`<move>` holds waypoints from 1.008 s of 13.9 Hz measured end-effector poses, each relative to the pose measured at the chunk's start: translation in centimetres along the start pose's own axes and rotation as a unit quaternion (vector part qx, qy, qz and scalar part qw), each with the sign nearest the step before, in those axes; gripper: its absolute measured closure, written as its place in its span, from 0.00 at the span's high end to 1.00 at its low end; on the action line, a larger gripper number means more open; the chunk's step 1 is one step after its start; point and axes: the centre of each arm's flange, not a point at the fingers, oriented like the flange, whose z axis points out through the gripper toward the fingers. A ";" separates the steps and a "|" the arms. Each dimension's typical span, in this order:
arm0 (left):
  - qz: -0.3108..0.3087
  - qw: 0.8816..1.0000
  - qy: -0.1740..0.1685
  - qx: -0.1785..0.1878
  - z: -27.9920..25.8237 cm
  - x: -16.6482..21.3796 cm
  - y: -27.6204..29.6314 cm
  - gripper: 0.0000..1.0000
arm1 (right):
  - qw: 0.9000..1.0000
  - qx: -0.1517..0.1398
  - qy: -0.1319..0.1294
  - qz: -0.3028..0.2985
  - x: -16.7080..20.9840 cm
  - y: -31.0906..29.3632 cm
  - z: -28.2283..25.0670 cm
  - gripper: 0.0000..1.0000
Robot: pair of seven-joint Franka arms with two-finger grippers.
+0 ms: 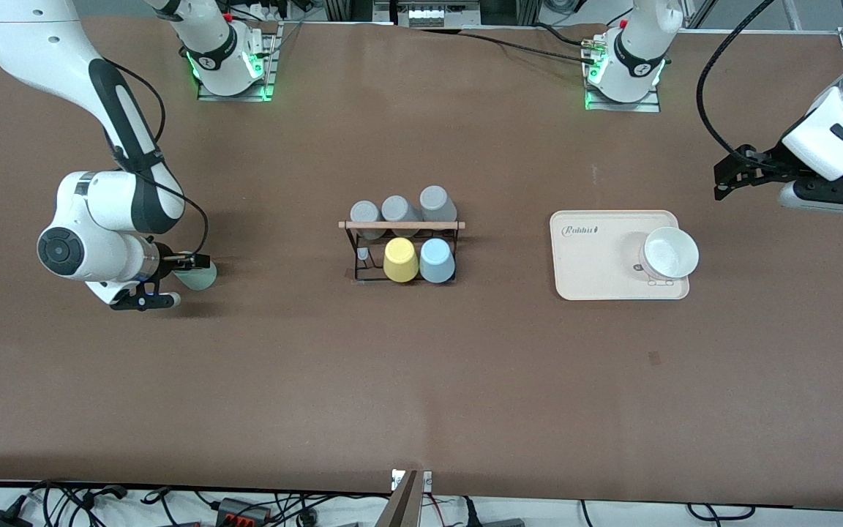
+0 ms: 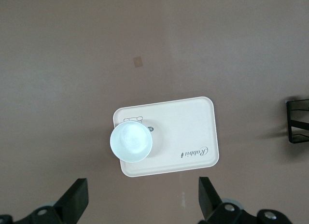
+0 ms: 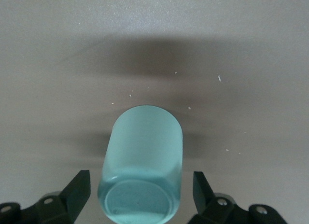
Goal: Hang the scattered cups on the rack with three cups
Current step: 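Grasp the pale green cup with the right gripper and lift it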
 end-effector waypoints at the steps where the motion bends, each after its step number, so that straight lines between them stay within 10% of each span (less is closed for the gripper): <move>1: 0.000 1.000 -0.005 0.000 0.1 -0.1 0.0 1.00 | 1.000 0.000 0.000 0.000 0.0 0.0 0.0 0.85; 3: -0.001 1.000 -0.008 0.000 0.1 -0.2 -0.1 1.00 | 1.000 0.000 0.005 0.000 0.2 -0.1 -0.5 0.66; 14: 0.000 1.000 -0.008 0.000 0.1 -0.2 0.1 1.00 | 0.999 0.042 0.022 -0.002 1.6 -9.0 -20.1 0.66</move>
